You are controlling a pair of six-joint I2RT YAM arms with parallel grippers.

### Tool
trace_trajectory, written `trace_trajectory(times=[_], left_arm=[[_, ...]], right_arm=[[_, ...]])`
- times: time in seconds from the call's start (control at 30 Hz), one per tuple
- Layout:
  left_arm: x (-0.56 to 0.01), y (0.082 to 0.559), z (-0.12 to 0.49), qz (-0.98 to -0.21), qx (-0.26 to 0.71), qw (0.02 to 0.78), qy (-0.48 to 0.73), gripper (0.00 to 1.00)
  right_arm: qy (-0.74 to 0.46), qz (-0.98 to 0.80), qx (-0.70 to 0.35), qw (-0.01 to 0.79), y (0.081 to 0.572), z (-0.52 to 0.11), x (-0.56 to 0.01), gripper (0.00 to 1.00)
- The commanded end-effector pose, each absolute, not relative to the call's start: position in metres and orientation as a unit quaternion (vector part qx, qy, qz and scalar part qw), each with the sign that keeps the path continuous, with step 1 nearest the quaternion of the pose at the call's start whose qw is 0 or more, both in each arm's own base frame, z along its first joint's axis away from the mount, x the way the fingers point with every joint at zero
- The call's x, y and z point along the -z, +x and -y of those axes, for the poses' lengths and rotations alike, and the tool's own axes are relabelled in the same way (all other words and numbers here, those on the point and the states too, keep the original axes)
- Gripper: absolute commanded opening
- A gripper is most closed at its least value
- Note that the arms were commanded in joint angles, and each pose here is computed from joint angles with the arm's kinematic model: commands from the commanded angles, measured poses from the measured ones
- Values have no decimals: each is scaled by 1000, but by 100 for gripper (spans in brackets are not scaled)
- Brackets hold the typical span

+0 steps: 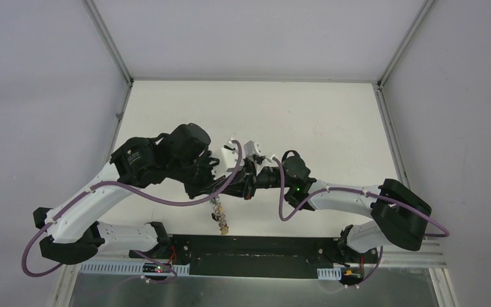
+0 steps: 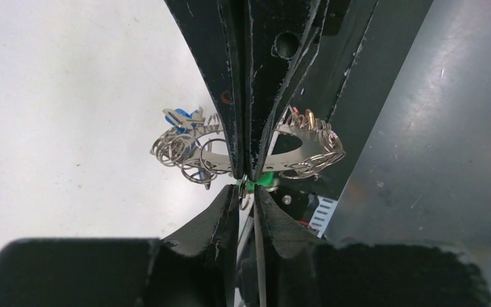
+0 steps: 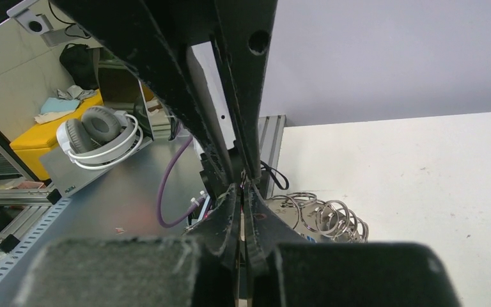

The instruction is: Put the keys on the keyring

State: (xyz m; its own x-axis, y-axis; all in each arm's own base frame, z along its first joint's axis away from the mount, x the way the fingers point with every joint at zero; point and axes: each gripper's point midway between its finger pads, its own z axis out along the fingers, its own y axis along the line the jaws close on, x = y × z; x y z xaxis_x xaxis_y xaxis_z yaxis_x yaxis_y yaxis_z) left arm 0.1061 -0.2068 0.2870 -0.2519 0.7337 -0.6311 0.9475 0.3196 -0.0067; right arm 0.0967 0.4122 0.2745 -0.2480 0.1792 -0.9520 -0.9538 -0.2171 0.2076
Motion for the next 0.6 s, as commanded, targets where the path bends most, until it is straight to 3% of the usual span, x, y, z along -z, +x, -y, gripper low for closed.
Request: trace_trajectory(times=[0.0, 0.1, 0.37, 0.57], left_arm=[[-303, 111, 215, -756, 224, 329, 521, 23], [-307, 116, 215, -749, 230, 365, 503, 35], [-316, 113, 213, -707, 299, 471, 435, 39], [-309, 102, 207, -678, 349, 509, 400, 41]], right_arm=[[-424, -420, -654, 465, 96, -409, -296, 0], [-421, -418, -651, 474, 97, -404, -299, 0], [-422, -414, -649, 478, 94, -398, -300, 0], [-424, -412, -649, 479, 94, -397, -302, 0]])
